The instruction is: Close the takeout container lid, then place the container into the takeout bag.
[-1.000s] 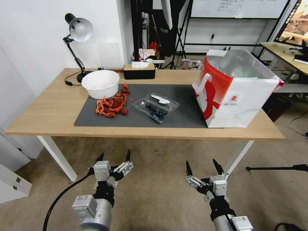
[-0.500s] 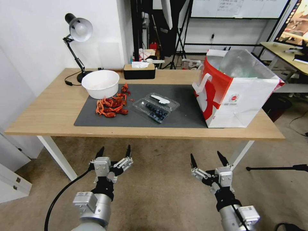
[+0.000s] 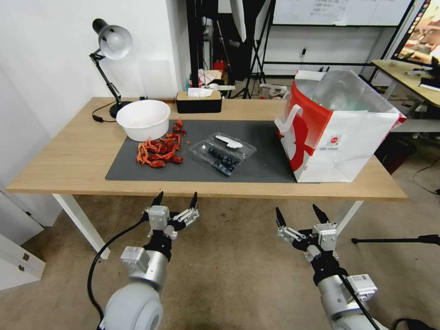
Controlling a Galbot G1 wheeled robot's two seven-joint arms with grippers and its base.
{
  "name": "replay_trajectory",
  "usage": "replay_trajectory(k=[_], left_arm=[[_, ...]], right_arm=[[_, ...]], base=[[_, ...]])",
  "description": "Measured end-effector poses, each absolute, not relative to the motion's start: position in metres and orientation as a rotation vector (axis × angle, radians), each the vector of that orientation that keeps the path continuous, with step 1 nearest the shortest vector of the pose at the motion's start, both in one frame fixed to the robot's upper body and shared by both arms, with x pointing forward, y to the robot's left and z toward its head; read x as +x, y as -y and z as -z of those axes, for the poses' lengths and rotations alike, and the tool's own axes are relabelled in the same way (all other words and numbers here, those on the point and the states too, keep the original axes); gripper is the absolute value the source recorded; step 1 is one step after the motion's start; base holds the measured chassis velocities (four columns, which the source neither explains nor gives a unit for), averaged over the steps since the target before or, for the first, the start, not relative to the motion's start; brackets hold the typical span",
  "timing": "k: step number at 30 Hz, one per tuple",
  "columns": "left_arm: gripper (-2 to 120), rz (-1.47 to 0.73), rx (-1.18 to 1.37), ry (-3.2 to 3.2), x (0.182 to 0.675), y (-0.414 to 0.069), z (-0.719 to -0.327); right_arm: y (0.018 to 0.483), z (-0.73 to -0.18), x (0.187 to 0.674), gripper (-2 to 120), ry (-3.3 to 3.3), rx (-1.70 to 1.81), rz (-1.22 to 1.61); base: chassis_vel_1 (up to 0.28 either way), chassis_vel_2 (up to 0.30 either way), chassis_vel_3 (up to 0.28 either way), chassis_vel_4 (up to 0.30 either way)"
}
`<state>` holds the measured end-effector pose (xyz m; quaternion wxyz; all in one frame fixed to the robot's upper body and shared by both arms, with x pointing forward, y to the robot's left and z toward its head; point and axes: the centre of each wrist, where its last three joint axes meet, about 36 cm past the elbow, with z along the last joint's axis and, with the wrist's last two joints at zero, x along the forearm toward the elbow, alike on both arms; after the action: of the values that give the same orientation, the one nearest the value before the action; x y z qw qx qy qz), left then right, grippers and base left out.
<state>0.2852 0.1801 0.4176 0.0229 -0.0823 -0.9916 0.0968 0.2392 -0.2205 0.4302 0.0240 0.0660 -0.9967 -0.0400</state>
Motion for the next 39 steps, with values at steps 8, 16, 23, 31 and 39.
replay_trajectory(k=[8,16,23,31,39], left_arm=[[100,-0.306,-0.264,3.057,0.289,-0.179,-0.410],[100,-0.322,-0.252,3.047,0.295,-0.176,-0.405],[100,-0.316,-0.237,3.039,0.291,-0.177,-0.401],[100,-0.307,-0.219,3.040,0.287,-0.181,-0.402],[100,-0.307,-0.210,3.040,0.283,-0.181,-0.402]], right_arm=[[0.226,-0.428,0.276,100,3.075,0.224,0.170],[0.224,-0.411,0.322,100,3.046,0.292,0.218],[0.205,-0.414,0.360,100,3.044,0.273,0.134],[0.174,-0.436,0.407,100,3.022,0.276,-0.031],[0.162,-0.440,0.425,100,2.945,0.277,-0.243]], base=[[0.000,0.000,0.000,0.000],[0.000,0.000,0.000,0.000],[0.000,0.000,0.000,0.000],[0.000,0.000,0.000,0.000],[0.000,0.000,0.000,0.000]])
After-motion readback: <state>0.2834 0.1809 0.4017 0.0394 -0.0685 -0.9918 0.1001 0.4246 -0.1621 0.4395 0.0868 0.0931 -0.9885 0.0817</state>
